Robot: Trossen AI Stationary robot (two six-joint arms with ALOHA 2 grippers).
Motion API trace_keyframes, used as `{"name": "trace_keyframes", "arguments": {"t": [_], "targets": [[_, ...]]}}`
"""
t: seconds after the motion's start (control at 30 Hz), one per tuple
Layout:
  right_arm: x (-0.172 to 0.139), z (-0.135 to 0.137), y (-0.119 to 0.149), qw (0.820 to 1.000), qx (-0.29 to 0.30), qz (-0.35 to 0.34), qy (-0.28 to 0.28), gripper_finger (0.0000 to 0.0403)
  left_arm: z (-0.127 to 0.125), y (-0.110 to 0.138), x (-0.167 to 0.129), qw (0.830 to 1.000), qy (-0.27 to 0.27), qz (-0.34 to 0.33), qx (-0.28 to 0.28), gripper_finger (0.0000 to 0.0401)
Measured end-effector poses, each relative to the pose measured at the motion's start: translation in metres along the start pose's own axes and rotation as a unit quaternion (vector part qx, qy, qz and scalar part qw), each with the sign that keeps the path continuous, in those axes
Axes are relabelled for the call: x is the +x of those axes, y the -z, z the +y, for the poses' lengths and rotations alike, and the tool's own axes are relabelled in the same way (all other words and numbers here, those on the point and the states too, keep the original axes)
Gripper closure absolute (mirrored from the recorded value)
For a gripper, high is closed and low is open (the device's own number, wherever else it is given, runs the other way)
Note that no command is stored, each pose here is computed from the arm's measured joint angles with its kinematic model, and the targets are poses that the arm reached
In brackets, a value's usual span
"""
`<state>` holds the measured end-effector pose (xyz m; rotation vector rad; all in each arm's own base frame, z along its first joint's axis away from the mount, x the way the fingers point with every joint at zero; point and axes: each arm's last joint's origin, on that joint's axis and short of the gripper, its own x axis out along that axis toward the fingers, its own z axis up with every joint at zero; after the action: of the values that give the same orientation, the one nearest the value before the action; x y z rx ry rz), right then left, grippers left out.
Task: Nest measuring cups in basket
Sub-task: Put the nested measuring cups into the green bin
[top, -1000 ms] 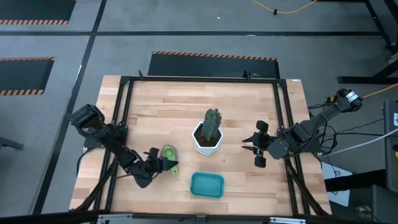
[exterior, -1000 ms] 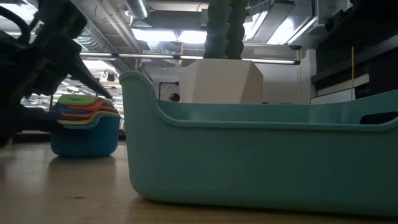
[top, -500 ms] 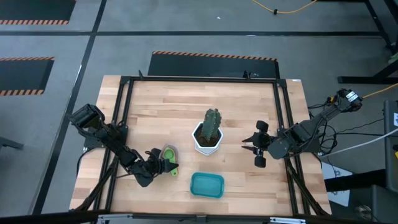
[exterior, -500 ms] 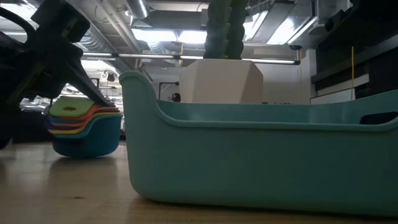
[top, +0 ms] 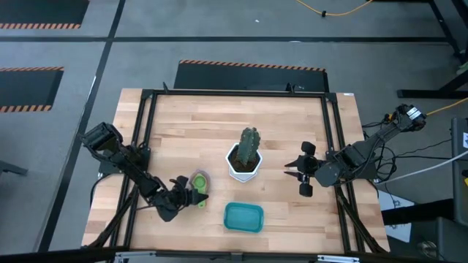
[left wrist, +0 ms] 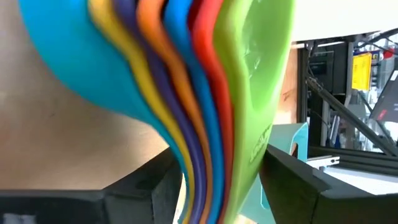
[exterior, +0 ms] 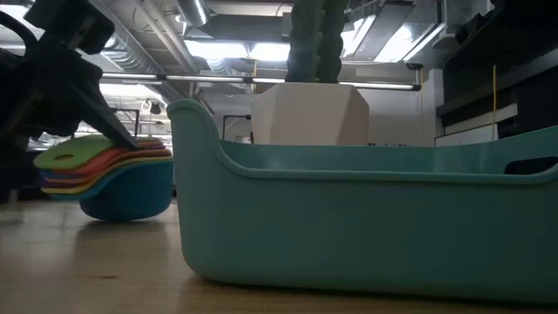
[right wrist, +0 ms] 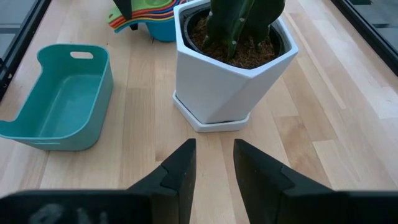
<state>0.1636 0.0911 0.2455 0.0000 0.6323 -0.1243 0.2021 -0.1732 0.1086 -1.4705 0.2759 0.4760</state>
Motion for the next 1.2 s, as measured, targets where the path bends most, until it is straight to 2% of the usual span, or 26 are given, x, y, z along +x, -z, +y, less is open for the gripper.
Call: {"name": "trace_keyframes", "arguments": {"t": [0.83, 1.07, 1.2], "targets": [[0.0000, 0.0000, 0.0000, 1.000, 0.000, 0.000, 0.000, 0.0290, 0.0015, 0.0044, -0.0059, 1.000, 0.015, -0.011, 0.014, 0.0322], [0.0000, 0.0000, 0.0000, 1.000, 0.000, 0.000, 0.000, 0.0290, 0.0009, 0.0047, -0.0059, 1.000, 0.017, -0.009, 0.017, 0.0323], [0.0000, 0.0000, 0.0000, 1.000, 0.000, 0.000, 0.000, 0.0290, -0.0034, 0.0078, -0.0060, 0.999, 0.028, 0.015, 0.012, 0.0323]]}}
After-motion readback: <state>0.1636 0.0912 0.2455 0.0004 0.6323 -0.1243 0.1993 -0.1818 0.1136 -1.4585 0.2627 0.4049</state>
